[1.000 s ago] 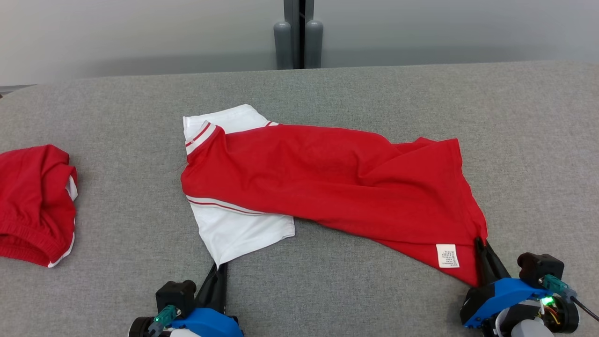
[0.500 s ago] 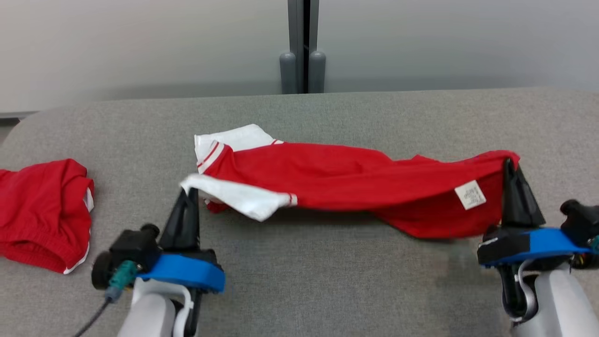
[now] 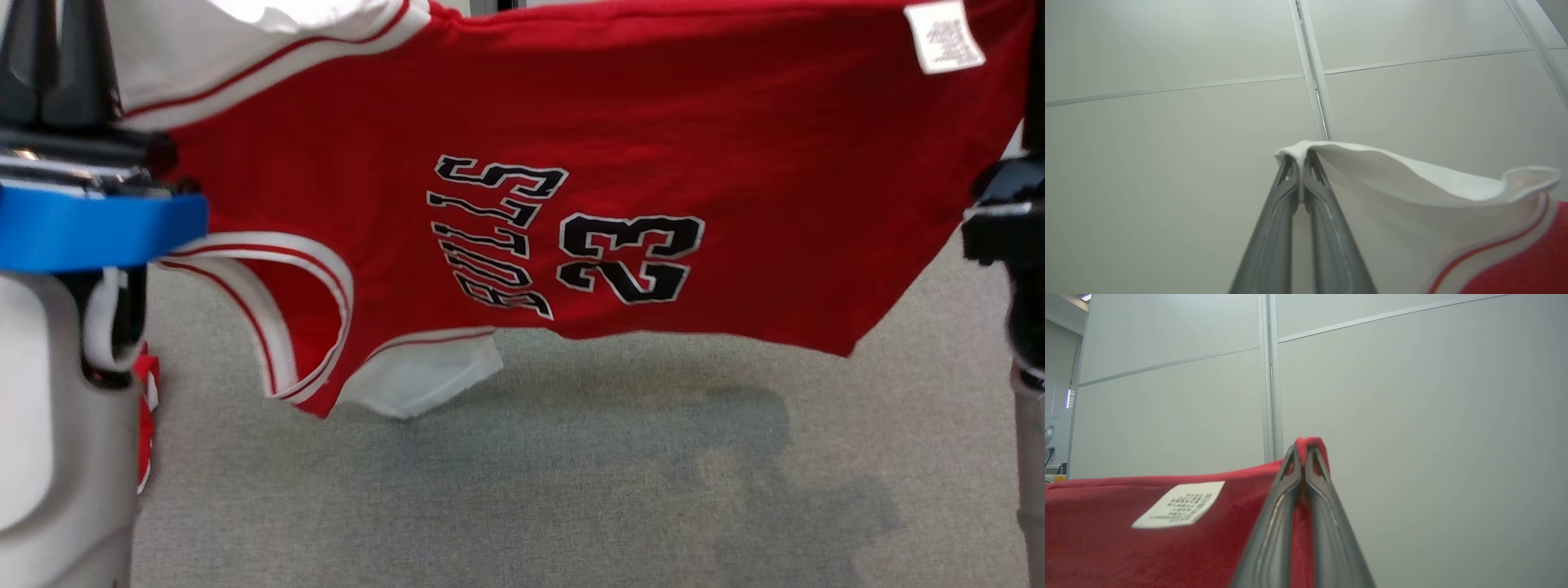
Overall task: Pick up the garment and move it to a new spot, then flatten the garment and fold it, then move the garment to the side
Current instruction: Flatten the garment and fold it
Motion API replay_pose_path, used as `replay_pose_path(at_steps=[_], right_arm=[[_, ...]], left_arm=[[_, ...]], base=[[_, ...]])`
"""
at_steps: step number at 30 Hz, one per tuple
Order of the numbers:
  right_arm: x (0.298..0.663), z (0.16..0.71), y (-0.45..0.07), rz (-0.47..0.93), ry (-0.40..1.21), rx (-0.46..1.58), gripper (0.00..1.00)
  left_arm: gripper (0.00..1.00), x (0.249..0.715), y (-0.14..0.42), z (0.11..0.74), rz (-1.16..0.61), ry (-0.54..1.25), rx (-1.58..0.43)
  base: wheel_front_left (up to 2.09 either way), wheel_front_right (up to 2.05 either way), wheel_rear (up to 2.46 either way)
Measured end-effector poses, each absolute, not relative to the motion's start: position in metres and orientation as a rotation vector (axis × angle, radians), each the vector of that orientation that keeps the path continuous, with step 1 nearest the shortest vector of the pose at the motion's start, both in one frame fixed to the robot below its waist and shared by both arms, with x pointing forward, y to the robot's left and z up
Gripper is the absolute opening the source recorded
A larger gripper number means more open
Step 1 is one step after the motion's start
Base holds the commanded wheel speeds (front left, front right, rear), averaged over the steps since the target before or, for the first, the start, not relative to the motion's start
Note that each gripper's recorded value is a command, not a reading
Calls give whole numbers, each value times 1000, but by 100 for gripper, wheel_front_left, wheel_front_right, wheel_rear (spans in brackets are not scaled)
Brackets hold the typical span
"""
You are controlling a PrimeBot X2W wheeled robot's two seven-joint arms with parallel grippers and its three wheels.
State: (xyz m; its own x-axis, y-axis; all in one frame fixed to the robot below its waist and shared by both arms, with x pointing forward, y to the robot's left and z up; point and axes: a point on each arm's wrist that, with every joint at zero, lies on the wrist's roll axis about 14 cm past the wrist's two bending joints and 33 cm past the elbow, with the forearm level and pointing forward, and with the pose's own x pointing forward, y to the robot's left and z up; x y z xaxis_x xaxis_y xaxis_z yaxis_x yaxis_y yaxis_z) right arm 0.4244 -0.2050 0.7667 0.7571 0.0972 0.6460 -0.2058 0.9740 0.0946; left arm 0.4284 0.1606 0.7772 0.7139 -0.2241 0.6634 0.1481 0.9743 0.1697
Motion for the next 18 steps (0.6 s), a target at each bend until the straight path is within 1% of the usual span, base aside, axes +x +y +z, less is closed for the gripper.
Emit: replay_pose_path(at_steps=[3,6,9,12,16,18], right_arm=[[435,785,-206,172,-714,137,0],[458,787,-204,173,-689,95,0],[490,787,-204,163,-674,65,0],[527,777,-207,136,-645,32,0],[573,768,-211,98,-649,14,0],[591,769,-219,63,-678,15,0]], left_arm=[[0,446,157,796,-217,-754,141],[0,473,153,802,-221,-739,164],[0,506,148,799,-221,-718,173],[0,545,145,780,-214,-666,181],[0,588,148,769,-182,-655,175],[0,604,152,771,-160,-677,174]], base=[[0,0,0],[0,0,0],[0,0,0],[0,0,0],[0,0,0],[0,0,0]])
